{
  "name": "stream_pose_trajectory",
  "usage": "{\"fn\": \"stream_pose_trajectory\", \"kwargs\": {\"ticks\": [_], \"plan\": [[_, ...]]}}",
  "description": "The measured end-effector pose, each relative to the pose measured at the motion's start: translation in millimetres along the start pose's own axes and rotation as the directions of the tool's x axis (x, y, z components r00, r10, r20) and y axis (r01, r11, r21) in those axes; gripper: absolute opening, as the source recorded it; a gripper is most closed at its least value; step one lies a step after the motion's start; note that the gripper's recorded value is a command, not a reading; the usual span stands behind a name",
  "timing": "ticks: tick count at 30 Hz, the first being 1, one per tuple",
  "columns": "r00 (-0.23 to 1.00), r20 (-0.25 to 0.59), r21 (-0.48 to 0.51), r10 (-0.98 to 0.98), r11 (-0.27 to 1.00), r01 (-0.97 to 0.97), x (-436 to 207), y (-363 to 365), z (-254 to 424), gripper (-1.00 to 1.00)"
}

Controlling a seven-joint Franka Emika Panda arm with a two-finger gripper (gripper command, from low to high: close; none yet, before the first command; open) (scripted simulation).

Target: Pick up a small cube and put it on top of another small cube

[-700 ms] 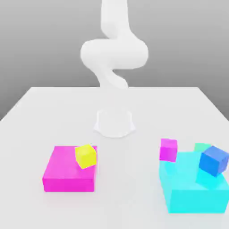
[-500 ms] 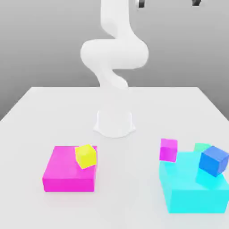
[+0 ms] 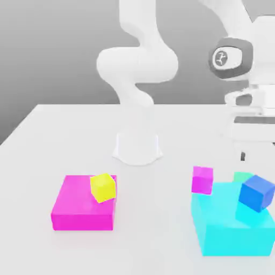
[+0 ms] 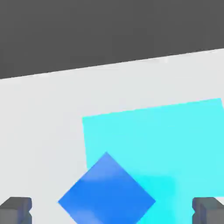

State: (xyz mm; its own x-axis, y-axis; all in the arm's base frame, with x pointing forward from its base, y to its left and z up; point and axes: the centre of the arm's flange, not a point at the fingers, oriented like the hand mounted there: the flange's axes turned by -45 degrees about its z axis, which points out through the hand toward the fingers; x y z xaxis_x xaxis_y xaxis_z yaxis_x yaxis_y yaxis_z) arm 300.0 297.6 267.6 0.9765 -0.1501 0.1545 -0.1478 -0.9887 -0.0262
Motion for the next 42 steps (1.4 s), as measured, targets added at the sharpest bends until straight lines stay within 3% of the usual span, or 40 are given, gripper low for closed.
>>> {"fn": "stream_pose_trajectory", "kwargs": {"ticks": [6,17,18,25,38,42], "plan": [[0.989,0.144,-0.022,0.016,1.000,-0.013,-100.8,-11.7,53.2,0.00],[0.987,0.155,-0.023,0.029,0.999,-0.025,-113.3,-10.5,110.1,0.00],[0.988,0.155,-0.026,0.027,0.999,-0.024,-114.6,-8.7,116.3,-1.00],[0.988,0.155,-0.025,0.027,0.999,-0.023,-114.9,-8.5,117.7,-1.00],[0.988,0.152,-0.027,0.016,1.000,-0.012,-106.6,-12.4,55.4,-1.00],[0.993,0.112,-0.090,0.038,0.996,-0.028,-61.6,8.5,37.8,-1.00]]}}
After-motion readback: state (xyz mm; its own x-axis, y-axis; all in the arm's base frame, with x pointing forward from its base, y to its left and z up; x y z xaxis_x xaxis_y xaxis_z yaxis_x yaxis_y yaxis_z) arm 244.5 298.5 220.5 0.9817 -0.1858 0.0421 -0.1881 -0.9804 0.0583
